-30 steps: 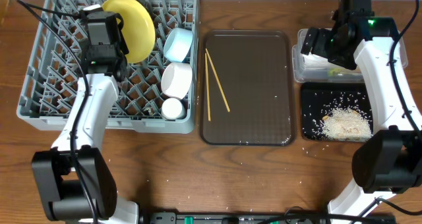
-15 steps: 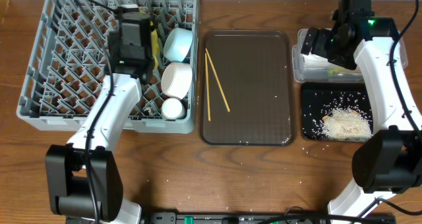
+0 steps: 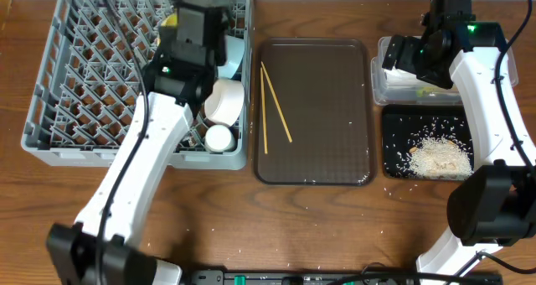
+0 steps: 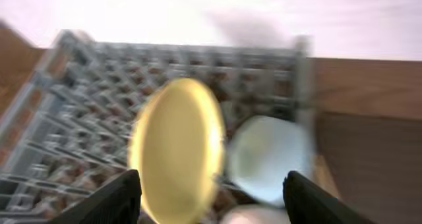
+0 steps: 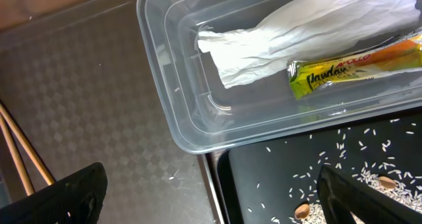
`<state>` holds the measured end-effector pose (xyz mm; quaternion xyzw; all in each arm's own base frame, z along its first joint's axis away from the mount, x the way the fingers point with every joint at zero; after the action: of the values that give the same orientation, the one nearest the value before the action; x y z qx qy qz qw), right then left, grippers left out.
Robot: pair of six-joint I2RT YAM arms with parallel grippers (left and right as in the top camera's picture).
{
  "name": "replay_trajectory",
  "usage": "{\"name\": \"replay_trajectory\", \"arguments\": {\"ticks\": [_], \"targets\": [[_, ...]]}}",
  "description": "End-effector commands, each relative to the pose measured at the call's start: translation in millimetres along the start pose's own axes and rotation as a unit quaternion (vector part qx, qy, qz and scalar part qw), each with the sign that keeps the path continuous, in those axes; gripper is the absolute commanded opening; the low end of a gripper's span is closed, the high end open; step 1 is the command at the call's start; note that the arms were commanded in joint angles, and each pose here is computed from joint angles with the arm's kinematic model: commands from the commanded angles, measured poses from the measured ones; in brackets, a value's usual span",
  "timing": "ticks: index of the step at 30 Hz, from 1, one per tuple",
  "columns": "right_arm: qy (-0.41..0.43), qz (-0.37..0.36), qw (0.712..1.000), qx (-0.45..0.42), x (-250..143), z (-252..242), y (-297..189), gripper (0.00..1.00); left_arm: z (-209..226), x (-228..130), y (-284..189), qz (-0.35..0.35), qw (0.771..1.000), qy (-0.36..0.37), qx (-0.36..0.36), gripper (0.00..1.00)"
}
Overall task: Sort waste into correct bins and load items into the dishwasher
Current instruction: 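Open the left gripper and withdraw from the yellow plate, then grasp one wooden chopstick on the brown tray with the left gripper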
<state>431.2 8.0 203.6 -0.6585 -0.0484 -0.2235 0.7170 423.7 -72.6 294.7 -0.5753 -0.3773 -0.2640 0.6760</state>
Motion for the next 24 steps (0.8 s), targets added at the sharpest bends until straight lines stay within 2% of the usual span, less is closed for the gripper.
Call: {"name": "replay_trajectory", "arguments": {"ticks": [1, 6, 11, 13, 18, 20, 24], "targets": [[-0.001, -0.012, 1.0, 0.001, 2, 2, -9, 0.99, -49, -13, -34, 0.046, 0.994, -0.055, -0.088, 0.7], [-0.001, -0.012, 1.0, 0.001, 2, 2, -9, 0.99, -105, -68, -37, 0.149, 0.977, -0.038, -0.146, 0.7], [-0.001, -0.012, 1.0, 0.001, 2, 2, -9, 0.99, -149, -134, -13, 0.242, 0.961, -0.016, -0.132, 0.7], [-0.001, -0.012, 1.0, 0.001, 2, 2, -9, 0.99, -161, -166, 5, 0.292, 0.948, -0.019, -0.123, 0.7], [-0.001, -0.012, 1.0, 0.001, 2, 2, -9, 0.99, -167, -194, 33, 0.319, 0.942, -0.031, -0.098, 0.65], [-0.001, -0.012, 1.0, 0.001, 2, 2, -9, 0.99, -170, -200, 40, 0.322, 0.941, -0.037, -0.093, 0.58], [-0.001, -0.012, 1.0, 0.001, 2, 2, -9, 0.99, -175, -215, 54, 0.33, 0.94, -0.051, -0.078, 0.57]]}}
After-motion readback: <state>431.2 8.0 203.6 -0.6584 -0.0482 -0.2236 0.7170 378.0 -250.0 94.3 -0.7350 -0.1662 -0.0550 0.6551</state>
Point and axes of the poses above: each gripper's point midway between its finger pads, its own y axis out along the fingers, its own z axis along the line the jaws close on, x = y × z, the point moved 4 cm from there along -y, back along the fingers, and after that the axes turned 5 degrees about -y, right-handed, at the moved point
